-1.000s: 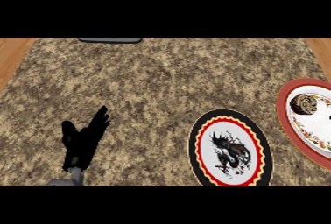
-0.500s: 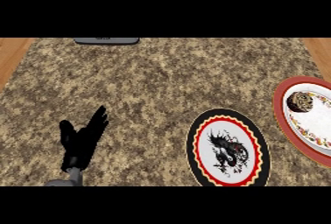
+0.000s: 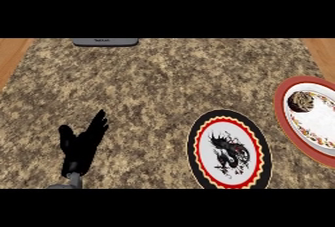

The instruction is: Pick the cupcake from the plate and place it in the plate

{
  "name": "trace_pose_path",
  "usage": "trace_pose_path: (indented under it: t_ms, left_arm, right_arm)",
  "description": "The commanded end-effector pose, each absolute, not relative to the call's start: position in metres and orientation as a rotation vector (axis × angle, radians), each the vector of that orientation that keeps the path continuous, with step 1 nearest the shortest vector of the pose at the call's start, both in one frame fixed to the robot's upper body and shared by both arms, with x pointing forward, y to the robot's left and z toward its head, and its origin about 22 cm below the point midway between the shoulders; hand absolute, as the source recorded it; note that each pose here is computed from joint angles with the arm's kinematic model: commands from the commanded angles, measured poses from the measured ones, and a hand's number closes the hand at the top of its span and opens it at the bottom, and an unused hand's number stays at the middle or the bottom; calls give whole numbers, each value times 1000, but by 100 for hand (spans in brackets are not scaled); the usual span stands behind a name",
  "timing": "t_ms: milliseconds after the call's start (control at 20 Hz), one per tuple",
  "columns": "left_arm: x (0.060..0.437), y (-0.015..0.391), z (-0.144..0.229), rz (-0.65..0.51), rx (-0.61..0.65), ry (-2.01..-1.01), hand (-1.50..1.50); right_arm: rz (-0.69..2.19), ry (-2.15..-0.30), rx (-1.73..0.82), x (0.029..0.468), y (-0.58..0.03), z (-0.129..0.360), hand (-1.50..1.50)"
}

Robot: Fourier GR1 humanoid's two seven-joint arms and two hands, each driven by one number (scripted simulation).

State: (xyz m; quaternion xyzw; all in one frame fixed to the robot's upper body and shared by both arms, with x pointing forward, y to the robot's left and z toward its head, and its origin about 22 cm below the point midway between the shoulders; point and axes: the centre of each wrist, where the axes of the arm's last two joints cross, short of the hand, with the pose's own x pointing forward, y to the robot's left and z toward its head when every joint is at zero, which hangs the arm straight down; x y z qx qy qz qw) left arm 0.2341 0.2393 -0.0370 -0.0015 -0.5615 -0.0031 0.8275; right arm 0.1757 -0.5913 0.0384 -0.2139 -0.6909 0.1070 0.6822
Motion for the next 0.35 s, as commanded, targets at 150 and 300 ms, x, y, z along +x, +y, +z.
trace_pose_path:
  t_ms: [150,300]
  left_arm:
    - [241,235,-36,10,11,-1189,0]
    - [229,236,-40,-10,-9,-1190,0]
  right_arm:
    - [283,-1669,-311,131,-604,31,-150]
    - [289,-1666,-327,133,-608,41,-150]
